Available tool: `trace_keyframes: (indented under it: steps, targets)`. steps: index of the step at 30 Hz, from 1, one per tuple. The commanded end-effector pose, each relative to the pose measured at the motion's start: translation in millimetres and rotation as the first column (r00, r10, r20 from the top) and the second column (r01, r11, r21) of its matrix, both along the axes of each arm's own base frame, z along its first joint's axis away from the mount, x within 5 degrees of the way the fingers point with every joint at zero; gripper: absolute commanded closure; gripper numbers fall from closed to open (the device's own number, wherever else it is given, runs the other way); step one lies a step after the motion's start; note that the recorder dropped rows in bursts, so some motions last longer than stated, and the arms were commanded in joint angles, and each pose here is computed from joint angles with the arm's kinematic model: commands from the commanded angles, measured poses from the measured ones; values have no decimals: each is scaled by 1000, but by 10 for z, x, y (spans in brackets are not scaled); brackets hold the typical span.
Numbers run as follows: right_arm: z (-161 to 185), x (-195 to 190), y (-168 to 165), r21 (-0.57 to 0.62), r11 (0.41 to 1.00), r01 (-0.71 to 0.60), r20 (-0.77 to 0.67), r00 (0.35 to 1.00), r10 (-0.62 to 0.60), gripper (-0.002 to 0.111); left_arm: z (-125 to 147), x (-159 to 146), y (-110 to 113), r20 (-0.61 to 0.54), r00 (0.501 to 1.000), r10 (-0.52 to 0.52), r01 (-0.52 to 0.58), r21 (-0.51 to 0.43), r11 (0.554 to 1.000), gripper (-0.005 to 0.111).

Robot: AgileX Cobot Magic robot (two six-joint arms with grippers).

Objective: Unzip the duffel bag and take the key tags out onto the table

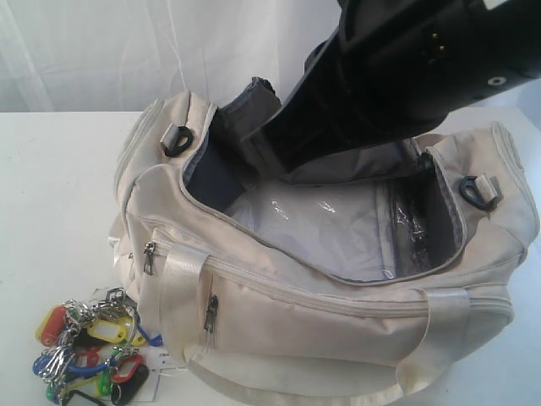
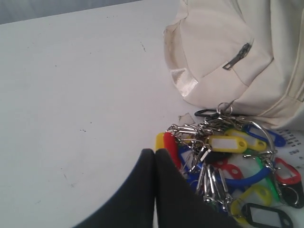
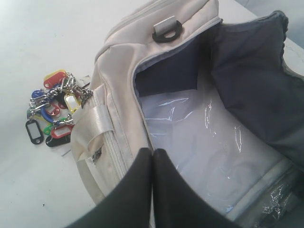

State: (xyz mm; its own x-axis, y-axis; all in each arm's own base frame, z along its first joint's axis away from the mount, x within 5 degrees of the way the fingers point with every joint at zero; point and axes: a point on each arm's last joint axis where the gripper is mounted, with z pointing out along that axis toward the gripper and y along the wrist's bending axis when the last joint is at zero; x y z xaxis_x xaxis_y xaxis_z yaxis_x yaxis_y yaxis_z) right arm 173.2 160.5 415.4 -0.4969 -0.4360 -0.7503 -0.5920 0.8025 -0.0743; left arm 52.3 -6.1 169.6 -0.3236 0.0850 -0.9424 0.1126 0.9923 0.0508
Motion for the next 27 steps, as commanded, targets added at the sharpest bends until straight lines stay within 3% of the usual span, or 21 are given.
trace_keyframes:
  steps: [1,6,27]
  targets:
    - [8,-4,-12,7,1000,2,8,1000,-2,108,-5,2,28,6,998,63,-62,-19,998,107]
    - [8,-4,-12,7,1000,2,8,1000,-2,108,-5,3,49,6,995,101,-101,-19,995,107]
    - [8,-4,-12,7,1000,2,8,1000,-2,108,-5,3,49,6,995,101,-101,-19,995,107]
